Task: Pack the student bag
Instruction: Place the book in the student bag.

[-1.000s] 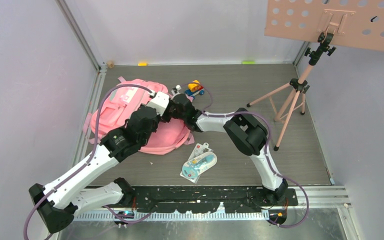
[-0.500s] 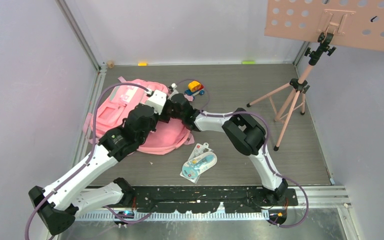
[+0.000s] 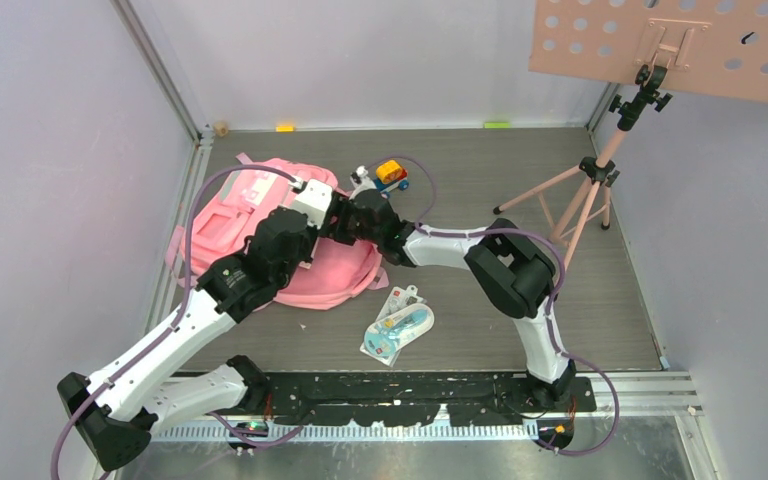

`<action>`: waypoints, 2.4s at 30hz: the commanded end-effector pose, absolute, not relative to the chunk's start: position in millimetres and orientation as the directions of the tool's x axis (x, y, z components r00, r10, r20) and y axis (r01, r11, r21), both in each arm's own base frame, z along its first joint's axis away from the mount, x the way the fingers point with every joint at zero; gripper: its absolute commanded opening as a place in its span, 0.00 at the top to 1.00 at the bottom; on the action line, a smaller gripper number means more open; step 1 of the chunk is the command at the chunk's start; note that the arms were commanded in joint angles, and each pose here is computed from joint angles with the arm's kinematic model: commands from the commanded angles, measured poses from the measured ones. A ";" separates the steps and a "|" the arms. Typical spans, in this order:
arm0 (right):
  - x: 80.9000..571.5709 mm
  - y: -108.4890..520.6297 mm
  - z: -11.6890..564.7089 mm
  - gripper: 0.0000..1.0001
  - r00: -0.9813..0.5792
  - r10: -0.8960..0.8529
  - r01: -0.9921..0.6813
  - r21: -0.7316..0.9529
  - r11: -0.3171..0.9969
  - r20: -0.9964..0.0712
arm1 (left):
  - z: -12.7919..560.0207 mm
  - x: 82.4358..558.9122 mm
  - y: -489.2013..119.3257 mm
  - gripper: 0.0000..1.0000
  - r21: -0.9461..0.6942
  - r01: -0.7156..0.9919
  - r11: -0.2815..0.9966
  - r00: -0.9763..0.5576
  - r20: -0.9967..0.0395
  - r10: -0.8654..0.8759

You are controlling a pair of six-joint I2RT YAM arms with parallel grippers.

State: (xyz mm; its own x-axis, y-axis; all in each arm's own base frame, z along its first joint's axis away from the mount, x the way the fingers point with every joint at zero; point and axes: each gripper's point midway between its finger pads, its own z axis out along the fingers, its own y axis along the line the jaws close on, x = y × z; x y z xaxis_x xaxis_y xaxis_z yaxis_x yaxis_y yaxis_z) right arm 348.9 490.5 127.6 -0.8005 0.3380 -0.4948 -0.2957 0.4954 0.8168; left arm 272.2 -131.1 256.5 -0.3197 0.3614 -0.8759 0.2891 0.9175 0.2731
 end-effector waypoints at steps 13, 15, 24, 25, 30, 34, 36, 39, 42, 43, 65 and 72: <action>358.1 537.0 187.6 0.72 -0.748 0.333 -0.485 0.816 0.315 -0.574 | 286.7 278.1 -142.6 1.00 0.178 0.280 0.943 -0.248 -0.936 0.250; 361.7 543.7 188.5 0.72 -0.741 0.339 -0.497 0.813 0.302 -0.579 | 287.5 277.7 -144.6 1.00 0.170 0.289 0.942 -0.246 -0.938 0.245; 367.0 556.5 190.5 0.71 -0.727 0.337 -0.531 0.801 0.278 -0.598 | 281.4 278.9 -150.4 1.00 0.158 0.313 0.937 -0.263 -0.933 0.245; 366.7 554.9 191.4 0.68 -0.722 0.341 -0.533 0.799 0.280 -0.602 | 281.7 279.0 -149.8 1.00 0.157 0.310 0.938 -0.263 -0.934 0.243; 353.0 524.7 197.7 0.45 -0.688 0.368 -0.540 0.780 0.316 -0.625 | 282.7 279.2 -146.6 1.00 0.157 0.297 0.942 -0.262 -0.935 0.239; 337.7 495.0 199.4 0.34 -0.679 0.366 -0.521 0.769 0.369 -0.636 | 282.0 280.1 -146.2 1.00 0.156 0.293 0.943 -0.265 -0.935 0.237; 325.8 478.4 200.6 0.30 -0.681 0.351 -0.517 0.761 0.392 -0.643 | 281.0 280.2 -146.5 1.00 0.156 0.295 0.943 -0.269 -0.933 0.238; 310.2 444.3 195.1 0.25 -0.677 0.323 -0.484 0.731 0.481 -0.661 | 280.3 279.9 -147.4 1.00 0.153 0.300 0.942 -0.270 -0.933 0.238; 307.1 408.9 167.7 0.22 -0.687 0.257 -0.410 0.655 0.635 -0.679 | 278.6 280.6 -149.2 1.00 0.155 0.306 0.939 -0.276 -0.930 0.243; 307.2 399.4 165.1 0.21 -0.676 0.237 -0.408 0.622 0.669 -0.698 | 276.4 280.9 -150.5 1.00 0.155 0.311 0.938 -0.282 -0.927 0.247; 339.8 331.3 65.1 0.59 -0.732 0.071 -0.250 0.365 0.897 -0.678 | 232.0 309.6 -215.9 1.00 -0.063 0.344 0.937 -0.441 -0.892 0.102; 384.8 300.9 70.1 0.98 -0.740 0.202 -0.181 0.479 0.859 -0.642 | 203.8 325.8 -254.3 1.00 -0.096 0.418 0.903 -0.498 -0.856 0.140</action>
State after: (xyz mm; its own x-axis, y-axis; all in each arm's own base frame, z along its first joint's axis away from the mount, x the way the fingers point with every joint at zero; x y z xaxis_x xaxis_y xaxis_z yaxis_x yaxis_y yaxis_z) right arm 343.5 319.8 54.3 -0.7772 0.1069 -0.6201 -0.2157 0.8805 0.4222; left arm 303.8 -214.9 181.4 -0.5530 0.2312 -0.8005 0.3718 0.9283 0.0113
